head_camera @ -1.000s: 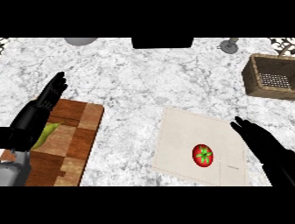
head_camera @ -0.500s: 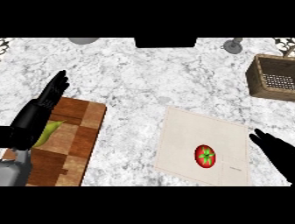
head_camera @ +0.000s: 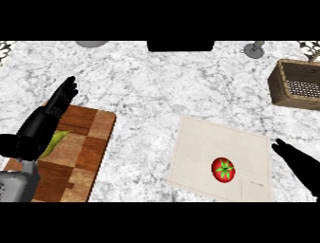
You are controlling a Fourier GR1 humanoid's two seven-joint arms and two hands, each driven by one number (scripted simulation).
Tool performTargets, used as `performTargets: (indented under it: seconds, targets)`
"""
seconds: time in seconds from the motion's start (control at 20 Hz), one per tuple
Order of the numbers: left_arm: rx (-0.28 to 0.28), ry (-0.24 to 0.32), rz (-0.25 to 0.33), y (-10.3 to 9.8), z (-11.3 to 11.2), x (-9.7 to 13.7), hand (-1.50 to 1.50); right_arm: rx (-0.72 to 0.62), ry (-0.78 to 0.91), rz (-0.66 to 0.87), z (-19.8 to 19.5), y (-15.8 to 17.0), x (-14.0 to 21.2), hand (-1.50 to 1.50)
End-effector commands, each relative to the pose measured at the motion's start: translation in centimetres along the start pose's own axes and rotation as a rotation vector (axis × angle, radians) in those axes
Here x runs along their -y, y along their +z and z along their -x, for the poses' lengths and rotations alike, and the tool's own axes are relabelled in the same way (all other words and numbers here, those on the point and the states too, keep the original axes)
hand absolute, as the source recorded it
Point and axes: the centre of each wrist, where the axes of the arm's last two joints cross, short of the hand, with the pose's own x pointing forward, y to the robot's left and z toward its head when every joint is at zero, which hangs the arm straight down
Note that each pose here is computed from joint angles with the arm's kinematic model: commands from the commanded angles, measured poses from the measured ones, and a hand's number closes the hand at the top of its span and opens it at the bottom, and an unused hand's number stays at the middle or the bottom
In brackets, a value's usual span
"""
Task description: Pick the tomato from the placemat and place it in the basket
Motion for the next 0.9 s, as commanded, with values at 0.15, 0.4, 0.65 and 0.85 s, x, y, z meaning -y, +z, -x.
performTargets:
  seconds: [0.15, 0.4, 0.65, 0.85]
  targets:
    - [0.001, 0.017, 0.011, -1.9, -1.0, 0.7, 0.00, 0.048, -0.049, 0.050, 1.5, -2.3, -4.2, -1.50]
    - [0.006, 0.006, 0.003, 0.6, 0.0, -0.6, 0.00, 0.049, -0.036, 0.083, 2.6, -5.0, -7.5, -1.50]
    - [0.012, 0.007, 0.016, 0.5, 1.0, 0.6, 0.00, 0.024, -0.008, 0.119, 5.8, -5.0, -6.6, -1.50]
    - [0.001, 0.014, -0.009, 0.0, -0.1, 1.5, 0.00, 0.076, -0.019, 0.098, 2.7, -5.9, -7.9, -1.50]
